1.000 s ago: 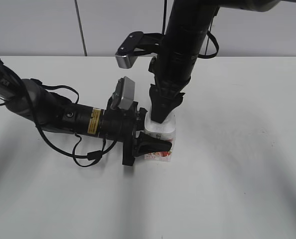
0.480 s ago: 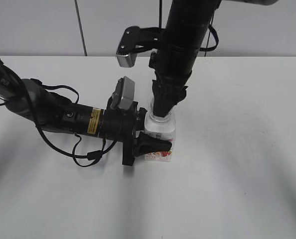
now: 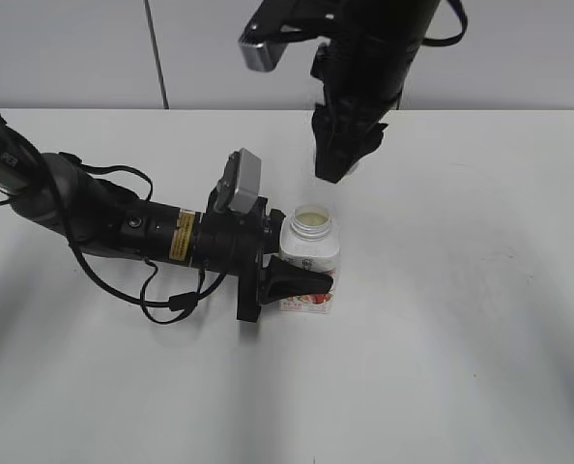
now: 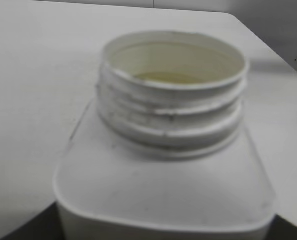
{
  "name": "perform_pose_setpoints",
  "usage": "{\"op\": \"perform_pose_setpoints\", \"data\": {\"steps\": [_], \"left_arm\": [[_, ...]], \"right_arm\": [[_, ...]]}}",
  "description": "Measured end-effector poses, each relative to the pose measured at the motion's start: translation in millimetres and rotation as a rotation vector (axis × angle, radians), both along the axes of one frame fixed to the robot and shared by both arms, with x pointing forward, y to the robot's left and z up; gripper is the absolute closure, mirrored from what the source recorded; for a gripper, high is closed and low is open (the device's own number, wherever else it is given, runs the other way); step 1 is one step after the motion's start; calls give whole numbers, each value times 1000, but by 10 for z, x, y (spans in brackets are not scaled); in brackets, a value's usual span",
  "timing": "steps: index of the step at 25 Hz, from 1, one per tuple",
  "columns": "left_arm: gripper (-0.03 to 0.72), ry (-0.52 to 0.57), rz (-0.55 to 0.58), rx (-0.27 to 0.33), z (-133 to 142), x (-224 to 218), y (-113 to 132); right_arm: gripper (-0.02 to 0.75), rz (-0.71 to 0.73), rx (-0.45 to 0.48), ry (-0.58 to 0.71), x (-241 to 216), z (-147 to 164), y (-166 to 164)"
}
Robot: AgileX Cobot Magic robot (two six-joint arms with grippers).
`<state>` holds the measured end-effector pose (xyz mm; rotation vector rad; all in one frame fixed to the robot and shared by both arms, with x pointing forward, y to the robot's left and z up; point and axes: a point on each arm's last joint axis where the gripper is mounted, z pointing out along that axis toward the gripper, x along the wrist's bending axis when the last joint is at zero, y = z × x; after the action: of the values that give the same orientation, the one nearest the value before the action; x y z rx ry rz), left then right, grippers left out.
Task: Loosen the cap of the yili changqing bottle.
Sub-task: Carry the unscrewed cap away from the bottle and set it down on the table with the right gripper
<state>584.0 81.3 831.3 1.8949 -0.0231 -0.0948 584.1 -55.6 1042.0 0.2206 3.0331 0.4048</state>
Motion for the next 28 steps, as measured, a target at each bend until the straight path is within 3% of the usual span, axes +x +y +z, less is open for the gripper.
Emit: {"op": "perform_pose_setpoints", "data": {"steps": [4, 8, 12, 16, 24, 28], "left_arm": [[305, 0, 0, 1, -1, 0, 0], [305, 0, 0, 1, -1, 0, 0], [305, 0, 0, 1, -1, 0, 0], [305, 0, 3, -1, 1, 2, -1], [305, 1, 2, -2, 2, 2, -1], [305, 1, 2, -2, 2, 2, -1]], "right_arm": [[350, -274, -41, -32, 67, 132, -201], [350, -551, 2, 31, 307, 114, -649], [350, -823, 37, 133, 501, -94, -1329], [350, -1060, 60, 158, 567, -426, -1952], [351, -1356, 89, 213, 346, -996, -2784], [351, -1387, 37, 217, 256, -1159, -2980]]}}
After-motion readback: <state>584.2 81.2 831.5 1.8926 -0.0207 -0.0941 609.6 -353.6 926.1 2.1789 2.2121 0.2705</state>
